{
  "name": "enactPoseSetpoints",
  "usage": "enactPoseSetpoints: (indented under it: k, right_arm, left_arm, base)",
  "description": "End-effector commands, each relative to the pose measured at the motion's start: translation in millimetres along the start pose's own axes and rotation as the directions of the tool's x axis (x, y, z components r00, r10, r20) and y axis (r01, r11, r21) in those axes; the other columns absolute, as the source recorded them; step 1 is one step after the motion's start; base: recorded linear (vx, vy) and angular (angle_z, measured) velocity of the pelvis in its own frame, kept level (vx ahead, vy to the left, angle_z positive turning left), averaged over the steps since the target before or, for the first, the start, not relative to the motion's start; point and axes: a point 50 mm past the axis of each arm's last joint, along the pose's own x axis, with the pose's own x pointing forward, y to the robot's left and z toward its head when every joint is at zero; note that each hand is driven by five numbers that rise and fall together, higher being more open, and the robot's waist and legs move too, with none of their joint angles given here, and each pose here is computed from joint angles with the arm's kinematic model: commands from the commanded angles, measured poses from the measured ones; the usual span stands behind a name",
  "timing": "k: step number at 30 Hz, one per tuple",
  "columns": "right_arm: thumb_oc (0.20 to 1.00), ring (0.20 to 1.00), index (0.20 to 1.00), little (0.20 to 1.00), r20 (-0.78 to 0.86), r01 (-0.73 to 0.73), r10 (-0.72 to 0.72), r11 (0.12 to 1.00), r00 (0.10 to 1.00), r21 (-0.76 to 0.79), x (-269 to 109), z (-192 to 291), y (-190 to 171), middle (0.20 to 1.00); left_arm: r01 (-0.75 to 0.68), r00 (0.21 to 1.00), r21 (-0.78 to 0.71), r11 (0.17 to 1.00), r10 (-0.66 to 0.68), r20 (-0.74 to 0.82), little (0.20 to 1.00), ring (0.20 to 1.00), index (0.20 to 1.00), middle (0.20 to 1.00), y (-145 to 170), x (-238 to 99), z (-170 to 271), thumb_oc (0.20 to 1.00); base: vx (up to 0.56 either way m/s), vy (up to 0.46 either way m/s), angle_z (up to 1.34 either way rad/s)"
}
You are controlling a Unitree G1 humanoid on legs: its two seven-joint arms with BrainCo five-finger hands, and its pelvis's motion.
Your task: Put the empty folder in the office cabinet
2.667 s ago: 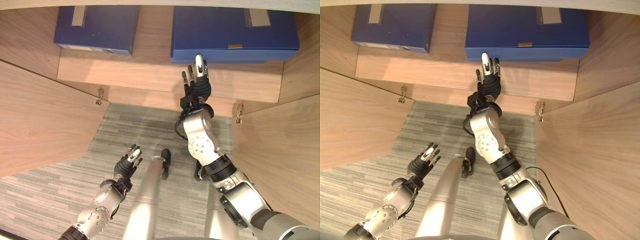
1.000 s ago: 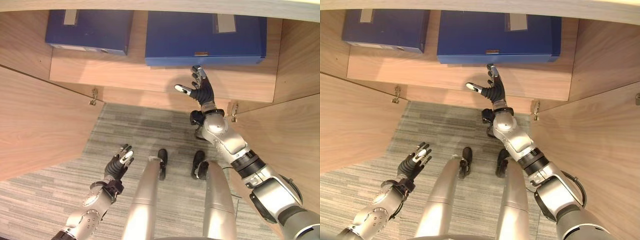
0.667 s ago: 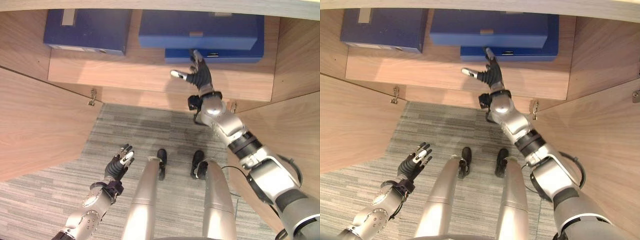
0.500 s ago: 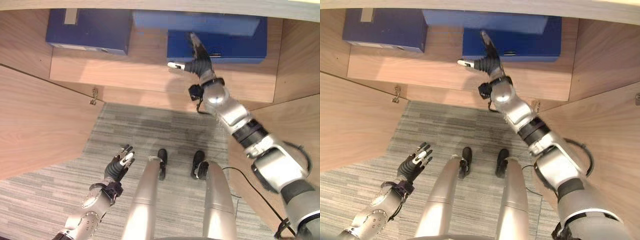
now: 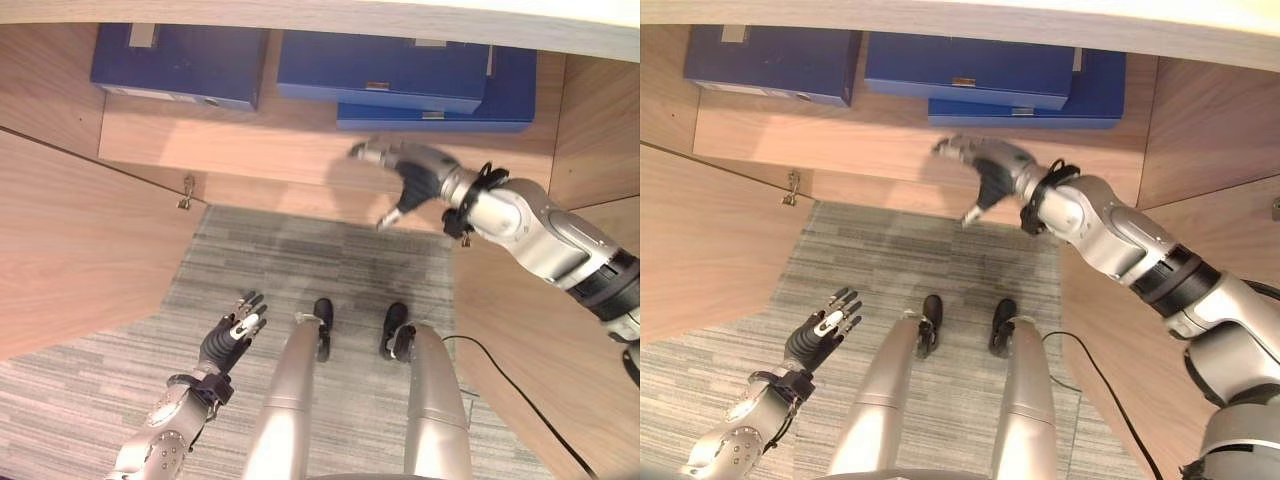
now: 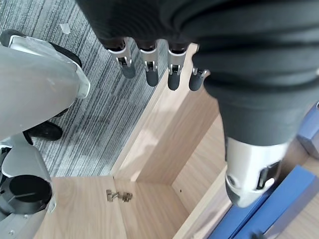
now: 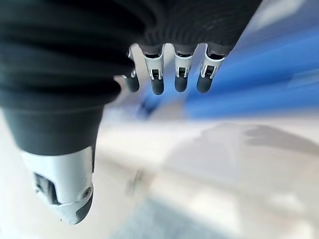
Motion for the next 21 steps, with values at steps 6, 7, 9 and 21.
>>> enactPoseSetpoints:
  k: [6,7,9,21]
  right_arm:
    - [1.0,1.0,1.0,1.0,0.14,-0.156,0.158,0.987,0.977,-0.027,-16,22,-11,1.0]
    - [1.0,1.0,1.0,1.0,0.156,-0.179,0.179,0.984,0.972,-0.012,-18,25,-10,1.0]
    - [1.0,1.0,1.0,1.0,0.184,-0.213,0.205,0.977,0.961,0.025,-20,28,-8,1.0]
    - [1.0,1.0,1.0,1.0,-0.038,0.322,-0.32,0.93,0.947,0.175,-56,-19,-44,1.0]
  left_arm:
    - [0.065,0.995,0.026,0.998,-0.066,0.071,1.0,1.0,1.0,1.0,-7,-7,13,1.0]
    - [0.07,0.995,0.025,0.997,-0.072,0.073,1.0,1.0,1.0,1.0,-7,-7,14,1.0]
    - [0.083,0.994,0.026,0.996,-0.085,0.068,1.0,1.0,1.0,1.0,-7,-7,14,1.0]
    - [-0.008,0.997,-0.031,0.999,0.011,0.078,1.0,1.0,1.0,1.0,4,-13,6,1.0]
  base:
    - [0.0,0.0,0.0]
    - [0.0,0.0,0.0]
    - [0.0,0.0,0.0]
    - [0.0,0.0,0.0]
